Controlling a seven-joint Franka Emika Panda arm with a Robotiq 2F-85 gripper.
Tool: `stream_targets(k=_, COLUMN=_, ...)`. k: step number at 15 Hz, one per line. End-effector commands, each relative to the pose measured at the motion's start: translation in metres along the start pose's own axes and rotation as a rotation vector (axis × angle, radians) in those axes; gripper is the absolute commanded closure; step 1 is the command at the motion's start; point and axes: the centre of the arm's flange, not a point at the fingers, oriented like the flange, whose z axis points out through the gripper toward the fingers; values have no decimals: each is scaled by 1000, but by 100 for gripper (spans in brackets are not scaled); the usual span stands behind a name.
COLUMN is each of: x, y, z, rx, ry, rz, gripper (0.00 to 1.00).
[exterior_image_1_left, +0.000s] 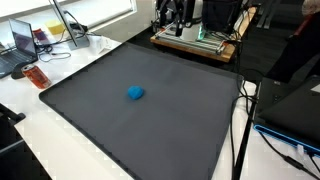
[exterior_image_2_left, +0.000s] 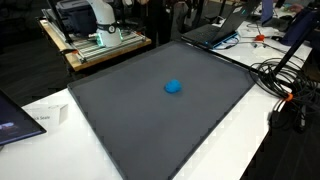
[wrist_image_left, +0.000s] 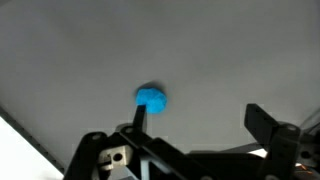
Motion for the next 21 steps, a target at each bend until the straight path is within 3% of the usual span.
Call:
stream_targets(k=1, x=6, y=9, z=34, rx=5, ry=42, rz=46, gripper=0)
stream_targets(k=15, x=21, y=37, z=119, rx=26, ry=50, rz=16, gripper=0)
stream_targets(k=21, x=18, y=43, z=146, rx=38, ry=85, rz=-73, gripper=0)
